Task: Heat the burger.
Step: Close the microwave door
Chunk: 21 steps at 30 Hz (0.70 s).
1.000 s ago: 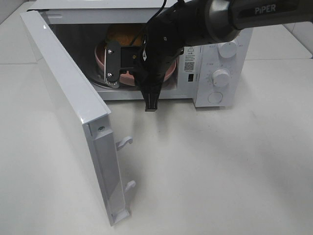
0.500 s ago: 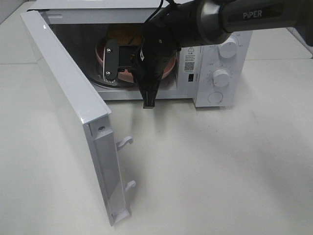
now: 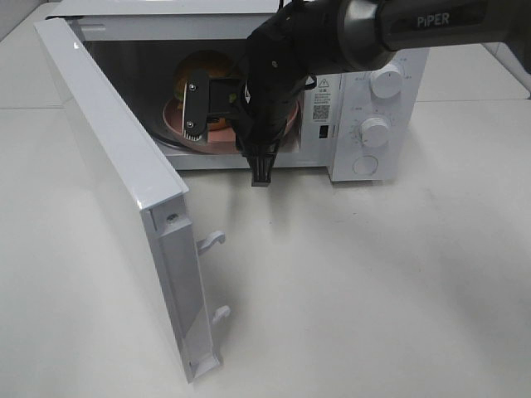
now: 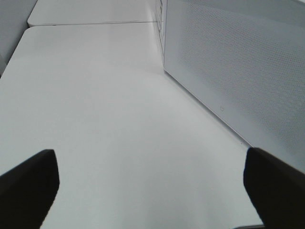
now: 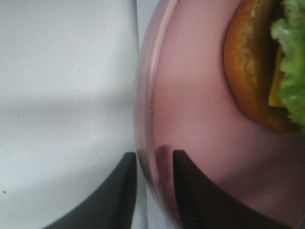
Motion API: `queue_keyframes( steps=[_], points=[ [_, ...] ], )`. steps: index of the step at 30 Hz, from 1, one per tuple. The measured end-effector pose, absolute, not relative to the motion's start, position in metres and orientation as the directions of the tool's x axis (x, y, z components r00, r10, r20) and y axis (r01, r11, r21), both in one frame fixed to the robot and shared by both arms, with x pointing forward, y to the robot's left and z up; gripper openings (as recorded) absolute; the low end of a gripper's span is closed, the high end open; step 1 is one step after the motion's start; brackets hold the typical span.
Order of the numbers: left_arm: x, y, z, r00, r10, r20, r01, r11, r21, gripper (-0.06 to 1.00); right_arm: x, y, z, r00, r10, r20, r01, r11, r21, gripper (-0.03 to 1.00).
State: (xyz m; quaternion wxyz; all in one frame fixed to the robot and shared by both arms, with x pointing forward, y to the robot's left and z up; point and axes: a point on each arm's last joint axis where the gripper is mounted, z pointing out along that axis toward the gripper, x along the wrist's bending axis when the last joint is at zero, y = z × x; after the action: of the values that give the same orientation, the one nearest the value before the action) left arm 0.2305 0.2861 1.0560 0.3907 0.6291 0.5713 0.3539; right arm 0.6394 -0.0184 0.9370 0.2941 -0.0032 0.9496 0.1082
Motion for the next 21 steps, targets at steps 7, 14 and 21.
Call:
queue_keyframes(
  steps=[7, 14, 21],
  points=[
    [0.23, 0.286, 1.056, 0.097, 0.995, -0.001, 0.442, -0.042, 0.896, 0.97, 0.637, -0.02, 0.942, -0.834, 0.065, -0.547, -0.052, 0.98, 0.194, 0.55],
    [0.23, 0.286, 1.056, 0.097, 0.995, -0.001, 0.442, -0.042, 0.896, 0.97, 0.631, -0.018, 0.962, -0.825, 0.113, -0.554, -0.022, 0.973, 0.23, 0.71],
    [0.23, 0.286, 1.056, 0.097, 0.995, -0.001, 0.442, -0.042, 0.896, 0.97, 0.625, -0.023, 0.983, -0.829, 0.165, -0.535, 0.029, 0.967, 0.253, 0.74]
  ],
)
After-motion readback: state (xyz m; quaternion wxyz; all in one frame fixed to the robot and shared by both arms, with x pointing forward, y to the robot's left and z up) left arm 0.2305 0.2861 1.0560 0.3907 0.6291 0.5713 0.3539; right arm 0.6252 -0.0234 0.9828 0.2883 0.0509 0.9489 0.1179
